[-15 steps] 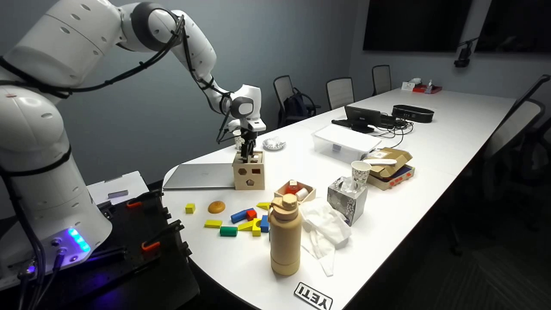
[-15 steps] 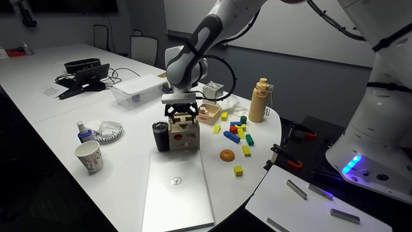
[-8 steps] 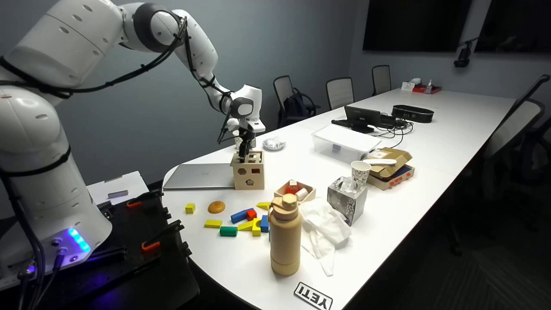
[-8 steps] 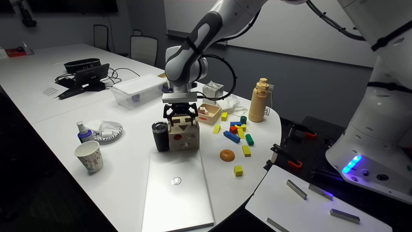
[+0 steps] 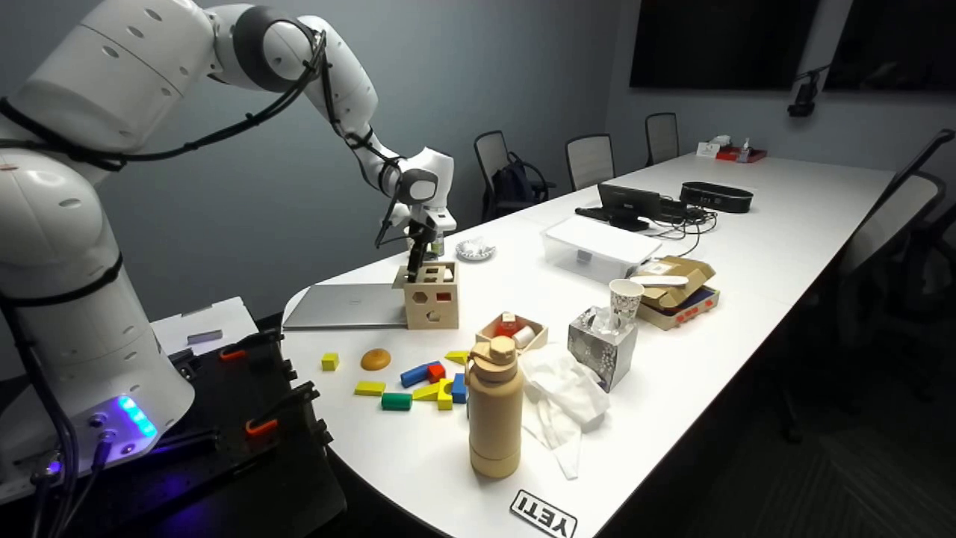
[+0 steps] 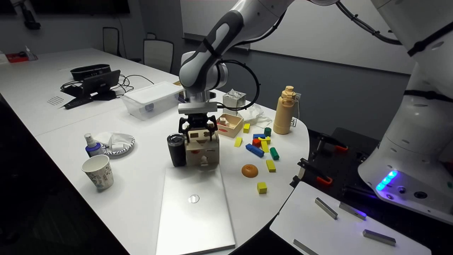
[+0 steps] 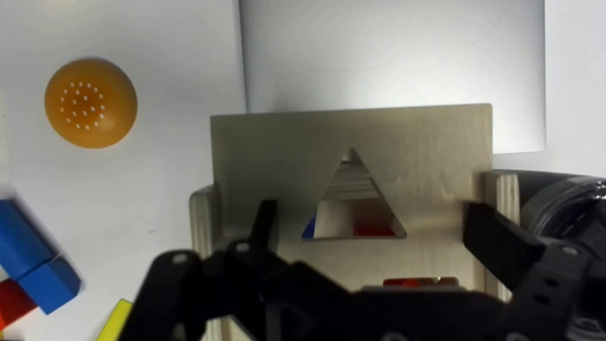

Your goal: Open the door of the box

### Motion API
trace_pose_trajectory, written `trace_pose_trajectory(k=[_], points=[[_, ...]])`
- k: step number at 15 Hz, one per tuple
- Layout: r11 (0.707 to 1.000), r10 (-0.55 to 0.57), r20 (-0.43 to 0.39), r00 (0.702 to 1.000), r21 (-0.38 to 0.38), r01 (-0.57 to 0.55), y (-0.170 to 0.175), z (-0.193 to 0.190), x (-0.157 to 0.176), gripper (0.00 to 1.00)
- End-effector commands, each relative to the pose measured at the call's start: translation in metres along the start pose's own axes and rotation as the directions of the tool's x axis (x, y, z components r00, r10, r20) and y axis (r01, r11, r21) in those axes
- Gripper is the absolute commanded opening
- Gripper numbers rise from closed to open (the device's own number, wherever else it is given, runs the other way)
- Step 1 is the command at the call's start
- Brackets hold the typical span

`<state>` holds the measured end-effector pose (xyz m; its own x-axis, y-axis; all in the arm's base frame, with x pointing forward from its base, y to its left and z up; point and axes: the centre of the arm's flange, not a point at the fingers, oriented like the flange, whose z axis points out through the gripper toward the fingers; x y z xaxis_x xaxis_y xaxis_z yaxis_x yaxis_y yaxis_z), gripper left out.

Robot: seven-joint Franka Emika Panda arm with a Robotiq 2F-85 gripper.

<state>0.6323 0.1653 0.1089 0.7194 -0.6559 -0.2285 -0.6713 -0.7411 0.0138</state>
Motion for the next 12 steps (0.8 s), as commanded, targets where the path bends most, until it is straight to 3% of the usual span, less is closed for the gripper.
trace_pose_trajectory(k=[1, 12], points=[[1.000, -0.009, 0.057, 0.998, -0.004, 0.009, -0.004, 0.006, -0.007, 1.00], [1.000, -0.009, 0.143, 0.990, 0.002, 0.009, -0.004, 0.019, -0.013, 1.00]])
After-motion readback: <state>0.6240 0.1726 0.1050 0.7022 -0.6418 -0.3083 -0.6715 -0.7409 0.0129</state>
